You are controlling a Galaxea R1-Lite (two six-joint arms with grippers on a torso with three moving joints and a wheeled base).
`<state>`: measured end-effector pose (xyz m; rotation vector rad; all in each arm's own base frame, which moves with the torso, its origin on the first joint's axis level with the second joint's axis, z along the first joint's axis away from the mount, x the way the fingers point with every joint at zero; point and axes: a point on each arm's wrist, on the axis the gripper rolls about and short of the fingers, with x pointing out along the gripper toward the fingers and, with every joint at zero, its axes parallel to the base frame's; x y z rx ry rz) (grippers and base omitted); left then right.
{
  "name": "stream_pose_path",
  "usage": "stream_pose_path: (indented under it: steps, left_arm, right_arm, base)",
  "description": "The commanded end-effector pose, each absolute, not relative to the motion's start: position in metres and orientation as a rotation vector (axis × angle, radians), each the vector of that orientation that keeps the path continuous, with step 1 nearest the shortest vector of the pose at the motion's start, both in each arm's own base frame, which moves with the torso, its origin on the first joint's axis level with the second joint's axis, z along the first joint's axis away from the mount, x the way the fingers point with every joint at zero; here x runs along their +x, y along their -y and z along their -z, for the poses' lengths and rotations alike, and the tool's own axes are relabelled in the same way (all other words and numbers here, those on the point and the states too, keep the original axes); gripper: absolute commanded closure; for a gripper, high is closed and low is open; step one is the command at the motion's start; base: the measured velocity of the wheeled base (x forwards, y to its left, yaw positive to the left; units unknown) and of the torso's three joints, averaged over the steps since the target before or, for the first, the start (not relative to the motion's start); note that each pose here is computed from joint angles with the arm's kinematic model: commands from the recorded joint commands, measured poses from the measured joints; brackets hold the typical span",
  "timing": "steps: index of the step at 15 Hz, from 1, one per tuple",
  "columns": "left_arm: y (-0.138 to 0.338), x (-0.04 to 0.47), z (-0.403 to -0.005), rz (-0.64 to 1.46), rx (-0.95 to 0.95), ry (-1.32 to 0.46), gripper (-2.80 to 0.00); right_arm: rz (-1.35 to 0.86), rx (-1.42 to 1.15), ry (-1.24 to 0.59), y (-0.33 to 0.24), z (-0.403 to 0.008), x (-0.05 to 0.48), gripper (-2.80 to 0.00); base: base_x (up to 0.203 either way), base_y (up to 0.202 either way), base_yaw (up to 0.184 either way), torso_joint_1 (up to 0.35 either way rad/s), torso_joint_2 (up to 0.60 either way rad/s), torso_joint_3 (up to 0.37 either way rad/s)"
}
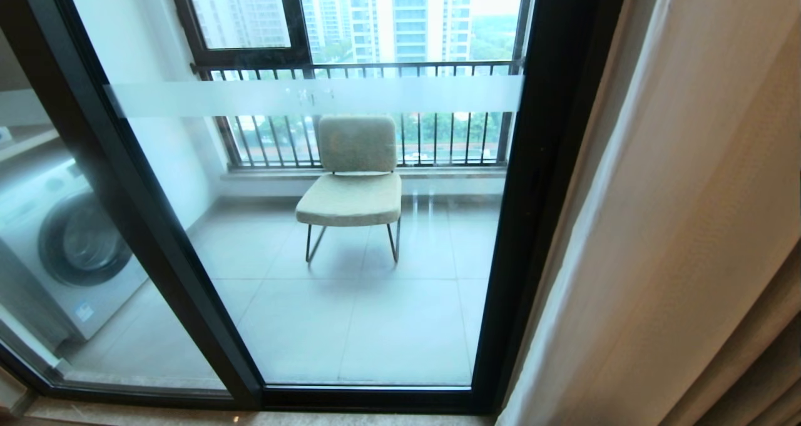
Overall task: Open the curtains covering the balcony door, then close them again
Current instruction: Close the inner curtains on both sides
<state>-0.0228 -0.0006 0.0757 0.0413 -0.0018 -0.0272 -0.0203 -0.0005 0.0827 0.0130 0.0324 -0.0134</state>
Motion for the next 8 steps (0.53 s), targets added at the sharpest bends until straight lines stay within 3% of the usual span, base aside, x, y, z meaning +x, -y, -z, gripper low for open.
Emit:
stream_pose_path:
  steps: [1,8]
  left_arm:
    - [0.001,-0.023,-0.076,0.028,0.041,0.003,0.0]
    - [0.001,-0.023,-0.076,0.028,0.041,0.002,0.0]
  right_arm:
    - [-0.015,0.01,-0.065,0.0,-0.095,-0.012,0.0]
    - [-0.036,0.028,0.0,0.0,-0.177,0.053,0.0]
  base:
    - [0.0,0.0,0.0,0.0,0.0,0.0]
    - [0.0,0.0,0.0,0.0,0.0,0.0]
